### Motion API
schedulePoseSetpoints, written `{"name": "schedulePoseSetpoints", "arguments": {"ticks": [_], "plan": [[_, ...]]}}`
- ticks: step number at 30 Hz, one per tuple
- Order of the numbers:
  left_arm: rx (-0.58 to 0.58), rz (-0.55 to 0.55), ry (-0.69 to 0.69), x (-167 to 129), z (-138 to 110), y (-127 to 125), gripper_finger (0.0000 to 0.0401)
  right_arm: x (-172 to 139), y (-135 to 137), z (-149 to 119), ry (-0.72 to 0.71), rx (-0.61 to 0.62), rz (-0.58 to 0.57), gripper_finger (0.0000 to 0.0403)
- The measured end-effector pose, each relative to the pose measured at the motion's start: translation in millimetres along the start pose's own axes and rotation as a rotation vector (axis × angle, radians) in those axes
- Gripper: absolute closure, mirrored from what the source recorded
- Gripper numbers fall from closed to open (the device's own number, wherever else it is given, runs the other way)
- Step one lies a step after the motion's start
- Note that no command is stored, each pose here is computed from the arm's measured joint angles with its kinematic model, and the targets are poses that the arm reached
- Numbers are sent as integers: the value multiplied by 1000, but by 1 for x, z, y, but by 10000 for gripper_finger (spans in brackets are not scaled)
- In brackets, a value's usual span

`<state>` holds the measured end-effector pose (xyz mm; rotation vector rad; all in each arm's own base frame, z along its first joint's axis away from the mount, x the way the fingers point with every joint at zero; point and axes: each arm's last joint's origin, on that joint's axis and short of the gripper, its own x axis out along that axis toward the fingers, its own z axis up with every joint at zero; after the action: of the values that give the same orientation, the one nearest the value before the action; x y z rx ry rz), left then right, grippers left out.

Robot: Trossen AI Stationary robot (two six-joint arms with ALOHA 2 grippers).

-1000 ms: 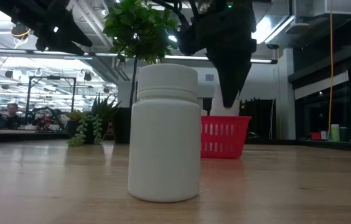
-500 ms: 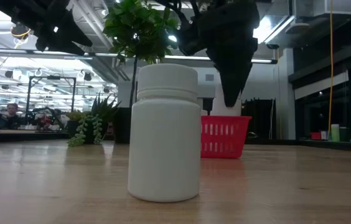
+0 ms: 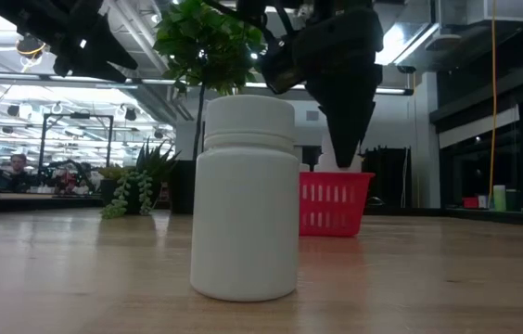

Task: Pick and place pill bottles into a basket
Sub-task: Put the white medicine bottle into the red basket

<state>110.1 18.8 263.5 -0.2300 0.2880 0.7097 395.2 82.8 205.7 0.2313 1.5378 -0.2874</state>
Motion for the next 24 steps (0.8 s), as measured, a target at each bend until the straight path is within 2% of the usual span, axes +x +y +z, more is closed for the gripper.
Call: {"name": "schedulePoseSetpoints", "arguments": {"ticks": [10, 15, 20, 24], "plan": [[0, 0, 0, 0, 0, 0, 134, 0, 1, 1, -3, 1, 14, 158], [0, 0, 0, 0, 0, 0, 134, -3, 1, 0, 9, 5, 12, 152], [0, 0, 0, 0, 0, 0, 134, -26, 1, 1, 11, 28, 1, 154], [-10, -1, -1, 0, 0, 0, 134, -56, 4, -1, -60, 36, -76, 154]]}}
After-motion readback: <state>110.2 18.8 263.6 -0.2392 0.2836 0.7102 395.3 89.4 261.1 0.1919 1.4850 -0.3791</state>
